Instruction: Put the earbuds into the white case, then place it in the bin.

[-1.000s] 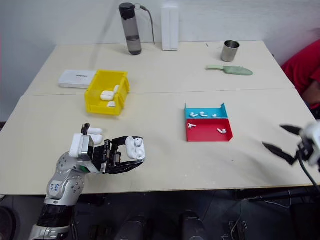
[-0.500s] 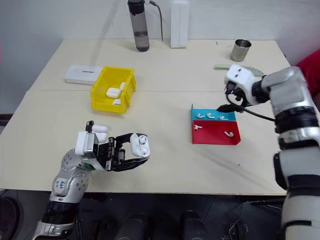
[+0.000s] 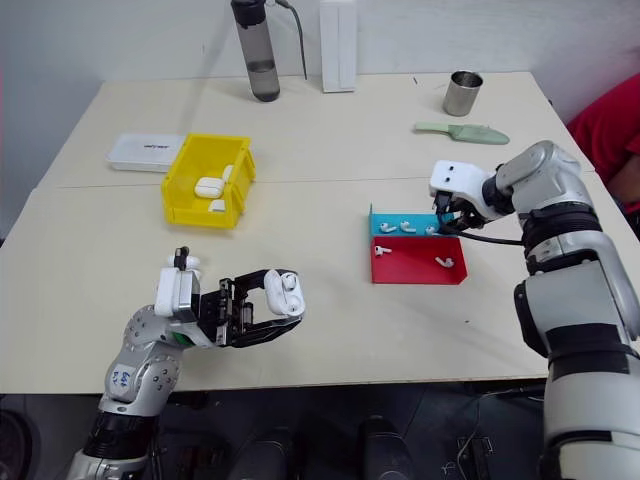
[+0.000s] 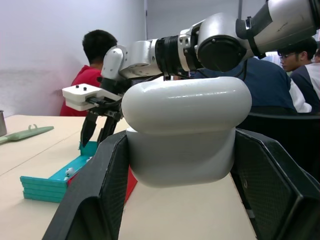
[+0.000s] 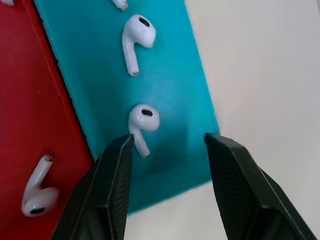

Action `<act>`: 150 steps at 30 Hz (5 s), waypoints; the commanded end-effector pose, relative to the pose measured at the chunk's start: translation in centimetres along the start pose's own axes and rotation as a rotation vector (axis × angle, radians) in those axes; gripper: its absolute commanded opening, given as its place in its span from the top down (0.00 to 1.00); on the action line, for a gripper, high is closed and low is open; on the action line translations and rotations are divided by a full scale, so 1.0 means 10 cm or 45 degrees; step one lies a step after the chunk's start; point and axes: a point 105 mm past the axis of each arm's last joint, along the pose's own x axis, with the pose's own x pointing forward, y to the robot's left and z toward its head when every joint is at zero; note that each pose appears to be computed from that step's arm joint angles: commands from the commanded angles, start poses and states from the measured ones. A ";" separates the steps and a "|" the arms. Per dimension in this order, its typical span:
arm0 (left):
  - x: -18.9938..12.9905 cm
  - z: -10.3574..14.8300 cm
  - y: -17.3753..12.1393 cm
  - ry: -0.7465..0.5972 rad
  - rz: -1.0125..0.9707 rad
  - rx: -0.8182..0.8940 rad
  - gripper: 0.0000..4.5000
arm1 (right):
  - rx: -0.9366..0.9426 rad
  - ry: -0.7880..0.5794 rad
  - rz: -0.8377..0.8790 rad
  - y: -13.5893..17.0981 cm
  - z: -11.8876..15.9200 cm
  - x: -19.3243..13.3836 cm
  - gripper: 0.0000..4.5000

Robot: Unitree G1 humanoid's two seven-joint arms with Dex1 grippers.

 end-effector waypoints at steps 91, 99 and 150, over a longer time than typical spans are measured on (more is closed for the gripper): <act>0.22 0.15 0.29 -0.118 -0.203 0.026 0.37 | 0.502 -1.661 0.835 1.89 1.51 -0.78 0.90; 0.23 0.16 0.28 -0.120 -0.195 0.031 0.37 | 0.496 -1.596 0.825 1.89 1.44 -0.65 0.90; 0.33 -0.16 0.50 0.518 -0.147 0.126 0.37 | 0.324 -1.282 0.462 1.76 0.89 -0.81 0.36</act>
